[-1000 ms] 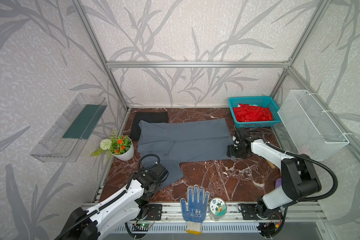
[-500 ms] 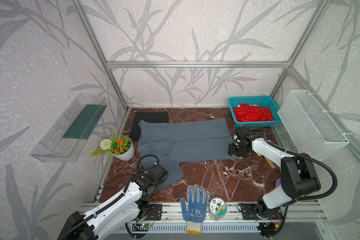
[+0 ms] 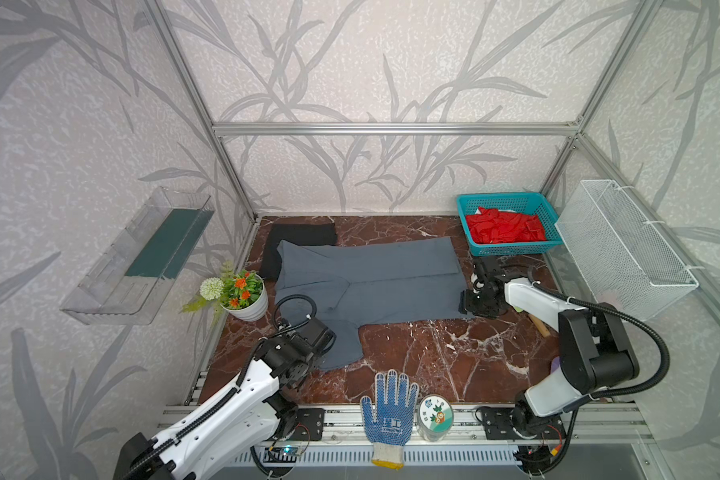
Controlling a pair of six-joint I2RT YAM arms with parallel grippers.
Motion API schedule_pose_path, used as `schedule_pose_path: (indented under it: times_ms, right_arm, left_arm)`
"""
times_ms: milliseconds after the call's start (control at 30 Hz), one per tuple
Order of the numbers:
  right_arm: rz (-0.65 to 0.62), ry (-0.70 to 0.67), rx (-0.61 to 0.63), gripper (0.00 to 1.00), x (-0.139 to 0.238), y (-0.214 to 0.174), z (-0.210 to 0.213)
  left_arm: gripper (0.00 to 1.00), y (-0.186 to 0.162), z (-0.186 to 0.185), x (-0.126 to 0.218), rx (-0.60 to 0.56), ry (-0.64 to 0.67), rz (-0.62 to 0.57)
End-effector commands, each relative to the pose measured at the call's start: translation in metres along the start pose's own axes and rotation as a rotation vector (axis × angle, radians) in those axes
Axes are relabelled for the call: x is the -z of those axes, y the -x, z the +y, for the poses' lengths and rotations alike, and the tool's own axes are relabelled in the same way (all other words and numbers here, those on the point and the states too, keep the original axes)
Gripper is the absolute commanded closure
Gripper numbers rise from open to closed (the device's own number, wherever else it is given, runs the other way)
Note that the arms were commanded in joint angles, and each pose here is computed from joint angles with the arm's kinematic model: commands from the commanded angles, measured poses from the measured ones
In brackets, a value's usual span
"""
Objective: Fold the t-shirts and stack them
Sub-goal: 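Grasp the grey shirt's near corners with both grippers and lift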
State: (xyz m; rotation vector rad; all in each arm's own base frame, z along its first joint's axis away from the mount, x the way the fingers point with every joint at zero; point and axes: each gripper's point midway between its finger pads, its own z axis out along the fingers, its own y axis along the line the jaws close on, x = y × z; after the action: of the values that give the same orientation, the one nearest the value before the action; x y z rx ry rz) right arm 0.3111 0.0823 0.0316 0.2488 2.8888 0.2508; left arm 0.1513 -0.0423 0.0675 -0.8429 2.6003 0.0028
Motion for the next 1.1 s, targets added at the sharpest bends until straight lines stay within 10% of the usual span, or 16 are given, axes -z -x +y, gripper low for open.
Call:
schedule_pose_path:
  times_ms: [0, 267, 733, 1067]
  right_arm:
    - [0.011, 0.013, -0.011, 0.36, -0.006, -0.002, 0.0]
    - [0.045, 0.019, -0.024, 0.4, -0.017, -0.01, -0.001]
    - [0.005, 0.049, -0.025, 0.93, 0.002, -0.016, 0.001]
    - [-0.061, 0.092, -0.002, 0.98, 0.051, -0.036, 0.002]
  left_arm:
    - [1.0, 0.013, 0.003, 0.008, -0.04, 0.025, -0.059]
    - [1.0, 0.012, 0.004, 0.008, -0.029, 0.016, -0.055]
    - [1.0, 0.028, 0.011, 0.029, -0.012, 0.018, -0.123]
    - [1.0, 0.056, 0.021, 0.076, 0.025, -0.07, -0.242]
